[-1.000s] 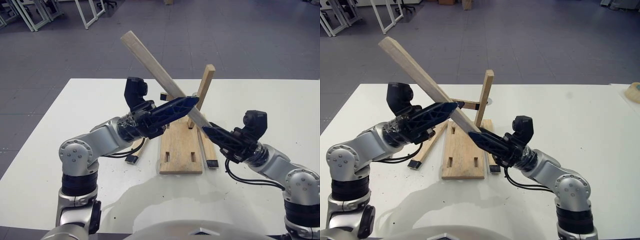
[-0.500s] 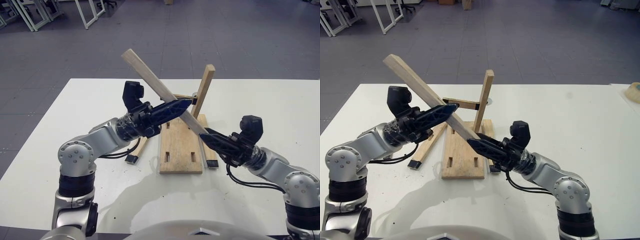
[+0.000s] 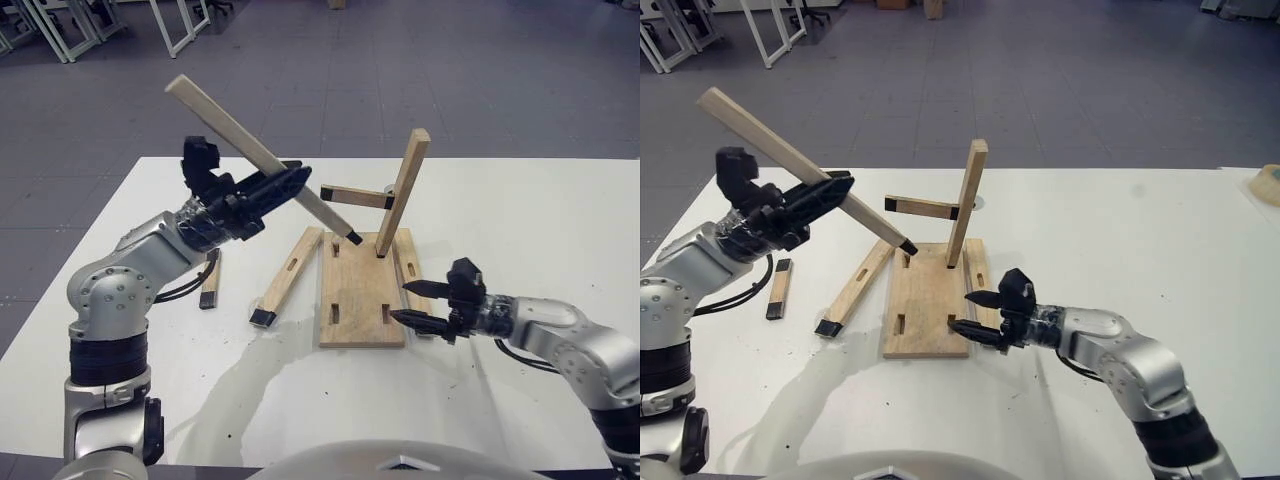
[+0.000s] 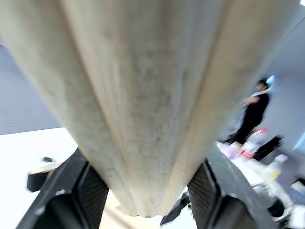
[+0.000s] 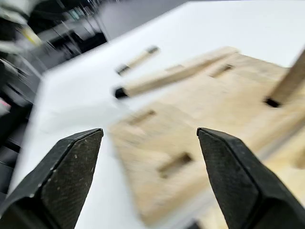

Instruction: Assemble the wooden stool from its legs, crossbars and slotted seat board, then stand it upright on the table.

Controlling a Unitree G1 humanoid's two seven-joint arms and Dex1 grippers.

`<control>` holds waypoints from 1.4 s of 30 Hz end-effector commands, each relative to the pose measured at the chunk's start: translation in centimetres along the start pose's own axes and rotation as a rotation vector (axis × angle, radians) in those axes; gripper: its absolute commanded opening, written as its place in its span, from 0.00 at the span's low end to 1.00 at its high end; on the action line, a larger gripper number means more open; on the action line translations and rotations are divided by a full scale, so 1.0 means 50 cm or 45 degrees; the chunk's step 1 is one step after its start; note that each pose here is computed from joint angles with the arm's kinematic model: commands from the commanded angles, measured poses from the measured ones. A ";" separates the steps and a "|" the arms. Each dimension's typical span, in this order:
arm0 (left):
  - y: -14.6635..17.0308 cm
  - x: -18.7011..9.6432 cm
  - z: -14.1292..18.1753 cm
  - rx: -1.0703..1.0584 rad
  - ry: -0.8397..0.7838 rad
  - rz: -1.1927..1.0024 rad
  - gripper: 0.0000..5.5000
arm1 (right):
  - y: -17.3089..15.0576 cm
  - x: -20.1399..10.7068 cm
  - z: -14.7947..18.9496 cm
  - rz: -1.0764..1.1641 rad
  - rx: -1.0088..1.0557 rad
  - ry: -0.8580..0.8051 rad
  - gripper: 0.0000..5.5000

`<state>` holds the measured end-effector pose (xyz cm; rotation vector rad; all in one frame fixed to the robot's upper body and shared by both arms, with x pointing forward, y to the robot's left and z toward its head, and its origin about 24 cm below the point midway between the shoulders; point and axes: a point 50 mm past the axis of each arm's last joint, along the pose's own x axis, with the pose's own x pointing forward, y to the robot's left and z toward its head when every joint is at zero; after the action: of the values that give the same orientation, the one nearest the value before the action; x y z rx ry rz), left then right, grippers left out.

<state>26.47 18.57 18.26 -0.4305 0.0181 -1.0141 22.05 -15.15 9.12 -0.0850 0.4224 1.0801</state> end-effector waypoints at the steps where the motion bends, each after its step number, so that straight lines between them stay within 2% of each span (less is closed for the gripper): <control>1: 0.014 -0.011 -0.026 0.100 0.089 0.080 0.37 | -0.018 0.030 0.022 -0.106 -0.434 0.137 0.66; 5: 0.028 -0.018 -0.029 0.154 0.101 0.143 0.37 | -0.014 0.070 0.009 0.091 -0.931 0.383 0.66; 10: 0.032 -0.015 -0.027 0.181 0.108 0.142 0.37 | -0.030 0.079 -0.003 0.408 -1.528 0.704 0.66; 13: 0.027 -0.009 -0.041 0.181 0.158 0.095 0.37 | -0.022 0.066 -0.006 0.690 -1.760 0.742 0.66; 15: 0.020 0.001 -0.063 0.182 0.215 0.004 0.37 | -0.017 0.027 -0.011 0.849 -1.829 0.739 0.66; 18: 0.016 0.007 -0.089 0.214 0.264 -0.065 0.37 | -0.028 -0.022 -0.015 0.945 -1.872 0.777 0.66; 21: 0.009 0.004 -0.119 0.226 0.303 -0.121 0.37 | -0.056 -0.053 -0.022 0.918 -1.853 0.848 0.66; 25: -0.018 -0.005 -0.148 0.177 0.320 -0.162 0.37 | -0.051 -0.048 -0.022 0.884 -1.838 0.794 0.66; 29: -0.018 -0.002 -0.170 0.143 0.272 -0.077 0.37 | -0.045 -0.047 -0.029 0.878 -1.815 0.781 0.66; 34: -0.010 -0.007 -0.207 0.069 0.256 0.062 0.37 | -0.043 -0.047 -0.029 0.869 -1.807 0.777 0.66; 42: 0.017 -0.029 -0.273 -0.002 0.374 0.192 0.37 | -0.040 -0.042 -0.028 0.859 -1.808 0.755 0.66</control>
<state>23.92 15.27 7.36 -0.3180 0.1836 -0.9665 23.38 -18.18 9.98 -1.6683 0.0508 1.7778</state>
